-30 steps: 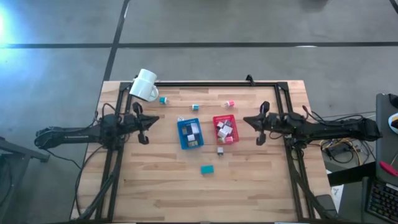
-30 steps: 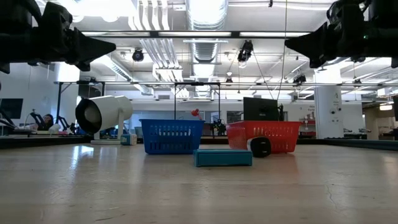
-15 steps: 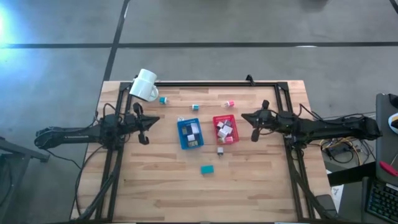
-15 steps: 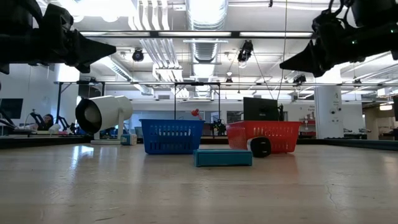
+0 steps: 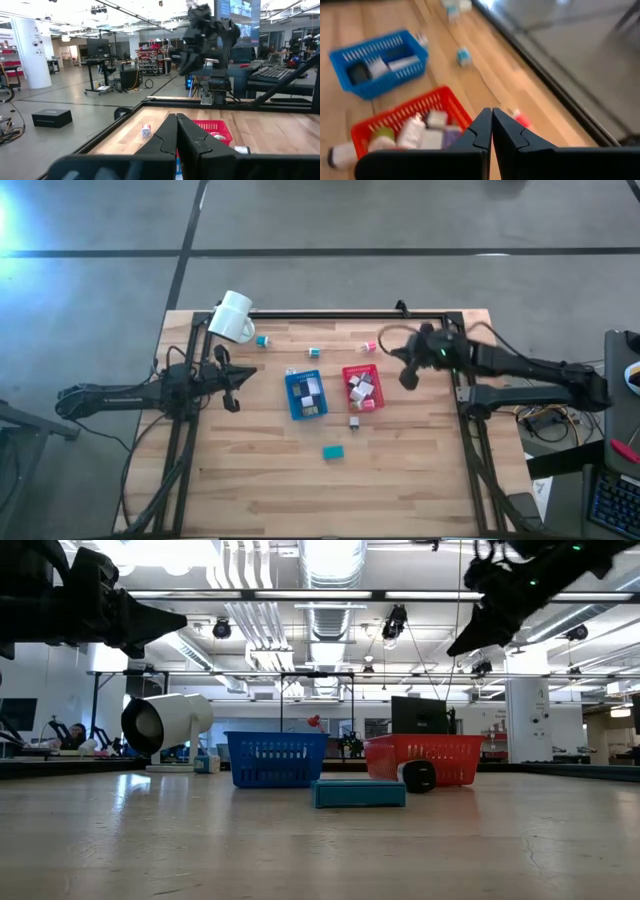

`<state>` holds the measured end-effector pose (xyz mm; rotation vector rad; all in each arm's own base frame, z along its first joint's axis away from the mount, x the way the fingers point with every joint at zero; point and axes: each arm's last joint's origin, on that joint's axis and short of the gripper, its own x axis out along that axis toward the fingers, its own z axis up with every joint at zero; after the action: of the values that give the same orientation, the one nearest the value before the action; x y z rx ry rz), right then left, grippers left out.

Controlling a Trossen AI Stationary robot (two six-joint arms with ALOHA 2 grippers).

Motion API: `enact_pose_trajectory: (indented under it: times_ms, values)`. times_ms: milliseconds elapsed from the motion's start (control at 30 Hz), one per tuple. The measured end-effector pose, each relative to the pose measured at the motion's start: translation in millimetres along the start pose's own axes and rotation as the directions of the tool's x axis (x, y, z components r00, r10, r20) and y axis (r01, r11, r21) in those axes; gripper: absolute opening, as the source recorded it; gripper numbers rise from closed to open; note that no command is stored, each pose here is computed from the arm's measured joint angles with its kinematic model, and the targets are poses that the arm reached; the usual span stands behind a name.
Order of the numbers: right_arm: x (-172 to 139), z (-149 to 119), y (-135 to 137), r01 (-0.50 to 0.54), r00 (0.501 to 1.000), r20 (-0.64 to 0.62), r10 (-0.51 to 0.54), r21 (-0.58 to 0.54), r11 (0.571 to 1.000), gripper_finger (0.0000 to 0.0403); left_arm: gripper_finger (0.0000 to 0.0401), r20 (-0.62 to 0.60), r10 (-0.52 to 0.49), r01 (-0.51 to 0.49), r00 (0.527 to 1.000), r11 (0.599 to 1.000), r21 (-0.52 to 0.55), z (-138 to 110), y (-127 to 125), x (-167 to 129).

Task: Pick & Place Office items
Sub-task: Put the pink charger adapter into the red bin

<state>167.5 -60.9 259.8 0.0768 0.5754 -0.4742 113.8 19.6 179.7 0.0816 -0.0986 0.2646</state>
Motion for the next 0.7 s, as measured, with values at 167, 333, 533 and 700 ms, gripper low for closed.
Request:
enact_pose_trajectory:
  times_ms: [167,333,533,700]
  values:
    - [19.4,28.4,-25.9,-0.075,0.977,-0.206,0.051,-0.11,0.991,0.0008,0.0005,0.0,0.0,0.0,1.0,1.0,0.0,0.0,0.0,0.0]
    - [51.2,55.4,-41.6,-0.117,0.941,-0.337,0.027,-0.25,0.961,0.0013,0.0005,-0.015,-0.001,0.001,1.0,1.0,-0.009,-1.4,-0.1,0.0]
    - [90.7,82.4,-47.0,-0.251,0.879,-0.474,0.053,-0.366,0.896,0.0066,0.0005,-0.034,-0.002,0.002,0.999,1.0,-0.003,-3.3,-0.2,-0.1]
    - [121.7,83.7,-49.8,-0.404,0.776,-0.625,0.084,-0.391,0.827,0.0137,0.0005,-0.038,0.002,-0.001,0.999,1.0,0.011,-3.7,-0.1,-0.1]
